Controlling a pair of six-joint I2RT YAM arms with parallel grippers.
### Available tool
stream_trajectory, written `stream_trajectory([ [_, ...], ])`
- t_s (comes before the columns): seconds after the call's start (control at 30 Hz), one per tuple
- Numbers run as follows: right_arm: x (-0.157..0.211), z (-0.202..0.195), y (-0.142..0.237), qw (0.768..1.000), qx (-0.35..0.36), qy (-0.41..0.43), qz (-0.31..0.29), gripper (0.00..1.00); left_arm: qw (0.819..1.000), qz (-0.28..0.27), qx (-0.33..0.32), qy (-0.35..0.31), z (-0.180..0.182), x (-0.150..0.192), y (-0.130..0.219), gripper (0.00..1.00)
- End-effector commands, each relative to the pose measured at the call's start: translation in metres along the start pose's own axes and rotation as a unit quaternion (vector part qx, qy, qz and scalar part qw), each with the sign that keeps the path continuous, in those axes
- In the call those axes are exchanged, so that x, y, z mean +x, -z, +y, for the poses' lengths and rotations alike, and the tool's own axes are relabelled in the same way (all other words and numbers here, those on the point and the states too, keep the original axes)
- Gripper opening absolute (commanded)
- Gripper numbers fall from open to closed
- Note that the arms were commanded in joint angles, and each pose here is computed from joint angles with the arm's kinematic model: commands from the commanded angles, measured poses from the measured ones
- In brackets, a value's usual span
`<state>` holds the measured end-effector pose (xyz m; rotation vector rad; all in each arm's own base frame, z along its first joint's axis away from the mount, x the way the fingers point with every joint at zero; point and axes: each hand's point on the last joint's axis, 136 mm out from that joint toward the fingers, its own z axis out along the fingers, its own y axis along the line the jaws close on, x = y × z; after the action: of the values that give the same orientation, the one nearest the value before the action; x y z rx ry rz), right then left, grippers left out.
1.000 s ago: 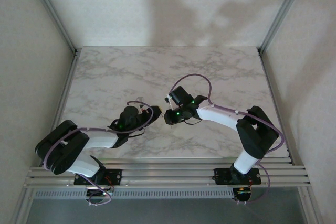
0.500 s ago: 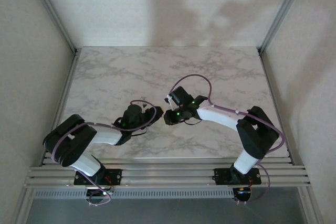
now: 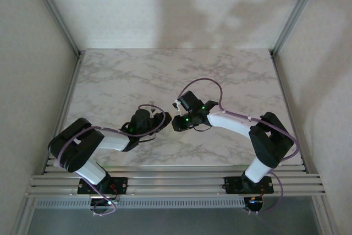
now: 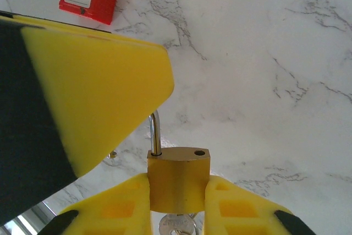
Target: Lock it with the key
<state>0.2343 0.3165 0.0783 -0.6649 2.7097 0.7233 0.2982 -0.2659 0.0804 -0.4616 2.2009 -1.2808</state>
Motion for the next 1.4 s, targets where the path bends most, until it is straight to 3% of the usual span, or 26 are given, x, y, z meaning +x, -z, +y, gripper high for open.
stream_trajectory([
  [0.0, -0.0042, 0.0051, 0.0081, 1.0, -0.013, 0.006, -0.013, 0.22, 1.0, 0.004, 0.02, -0.005, -0.0134, 0.0012, -0.0042, 0.25],
  [0.4, -0.0027, 0.0061, 0.0074, 1.0, -0.016, 0.006, -0.01, 0.22, 1.0, 0.006, 0.02, -0.003, -0.0125, 0.0016, -0.0051, 0.16],
  [0.67, -0.0021, 0.008, 0.0077, 1.0, -0.018, 0.007, -0.01, 0.22, 1.0, 0.007, 0.022, -0.003, -0.0139, 0.0019, -0.0061, 0.0],
  [0.93, -0.0016, 0.0071, 0.0083, 1.0, -0.016, 0.007, -0.01, 0.24, 1.0, 0.006, 0.028, 0.0, -0.0125, 0.0031, -0.0039, 0.0],
  [1.37, -0.0013, 0.0073, 0.0135, 1.0, -0.016, 0.011, -0.018, 0.4, 0.999, -0.008, 0.031, 0.016, -0.0099, 0.0004, -0.0001, 0.0],
])
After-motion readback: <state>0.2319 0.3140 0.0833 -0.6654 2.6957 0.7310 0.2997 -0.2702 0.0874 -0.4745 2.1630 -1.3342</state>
